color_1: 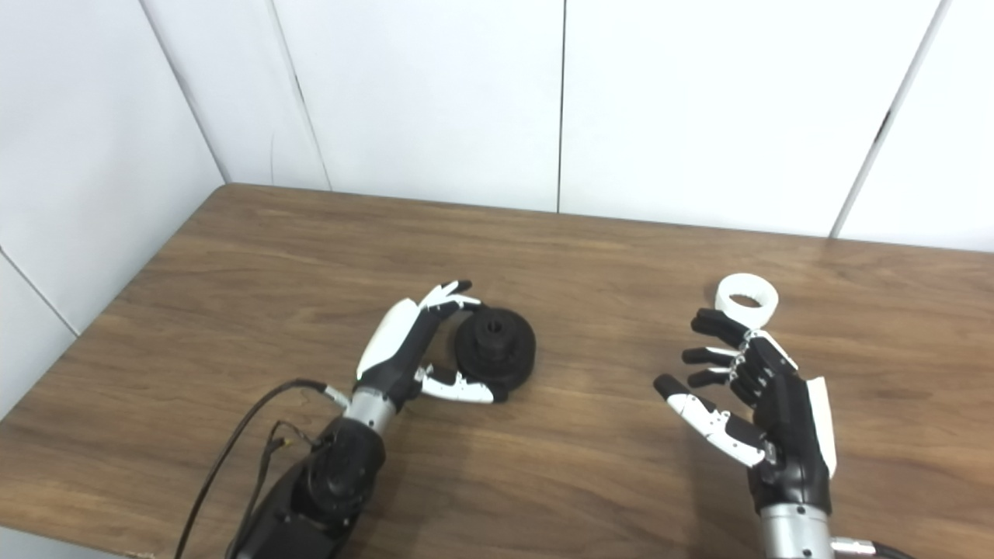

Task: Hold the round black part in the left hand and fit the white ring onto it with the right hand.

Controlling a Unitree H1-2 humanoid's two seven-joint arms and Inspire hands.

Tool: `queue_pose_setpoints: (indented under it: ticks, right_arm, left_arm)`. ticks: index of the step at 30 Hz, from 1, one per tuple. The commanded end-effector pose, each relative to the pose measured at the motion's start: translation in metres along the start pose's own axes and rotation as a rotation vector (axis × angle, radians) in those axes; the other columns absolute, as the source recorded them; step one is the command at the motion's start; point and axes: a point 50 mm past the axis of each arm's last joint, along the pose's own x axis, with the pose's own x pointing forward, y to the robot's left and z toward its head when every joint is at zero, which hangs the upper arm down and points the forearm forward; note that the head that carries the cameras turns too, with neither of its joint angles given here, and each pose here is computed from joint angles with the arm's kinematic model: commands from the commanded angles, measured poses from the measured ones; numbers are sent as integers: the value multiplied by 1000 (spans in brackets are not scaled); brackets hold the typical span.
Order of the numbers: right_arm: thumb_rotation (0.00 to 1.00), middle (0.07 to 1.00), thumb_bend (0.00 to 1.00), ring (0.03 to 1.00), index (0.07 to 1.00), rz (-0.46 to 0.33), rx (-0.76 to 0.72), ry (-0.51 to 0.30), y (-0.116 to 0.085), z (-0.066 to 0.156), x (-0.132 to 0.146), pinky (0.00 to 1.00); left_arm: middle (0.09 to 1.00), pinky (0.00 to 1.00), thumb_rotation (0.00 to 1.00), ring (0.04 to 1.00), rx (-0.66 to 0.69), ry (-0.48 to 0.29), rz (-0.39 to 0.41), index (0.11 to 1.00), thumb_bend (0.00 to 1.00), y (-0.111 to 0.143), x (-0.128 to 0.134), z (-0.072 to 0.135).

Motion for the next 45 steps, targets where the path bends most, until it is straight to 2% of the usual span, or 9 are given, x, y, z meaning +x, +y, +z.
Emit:
queue_pose_setpoints:
  ticks: [1,16,20,24,27,30,40,45]
  right_arm:
    - [166,732,687,615,715,-3,14,-73,6,14,8,484]
    - [177,728,679,620,710,-11,3,-79,17,22,8,488]
    - [179,731,676,620,717,-12,6,-77,20,25,8,489]
    - [183,728,669,617,711,-10,-3,-88,24,25,9,489]
    - [174,723,666,612,705,-11,-14,-99,27,26,9,493]
    - [169,723,670,610,701,-14,-4,-93,30,27,10,491]
    - [175,733,675,616,705,-12,-1,-92,33,27,10,504]
    - [166,731,671,611,702,-9,-4,-96,34,26,10,493]
  left_arm:
    - [948,853,217,984,-9,-23,-46,596,867,-4,-6,8]
    - [944,870,231,982,-18,-117,-164,591,890,-14,-34,26]
    - [941,923,221,984,-39,-136,-198,584,899,-13,-40,28]
    - [940,873,227,977,-40,-152,-237,585,900,-15,-49,33]
    - [939,870,239,977,-42,-165,-265,586,898,-17,-54,36]
    - [952,914,222,995,-43,-161,-274,593,894,-17,-57,37]
    - [956,905,240,996,-58,-161,-276,593,880,-15,-61,38]
    - [953,900,218,992,-58,-154,-277,594,881,-15,-61,37]
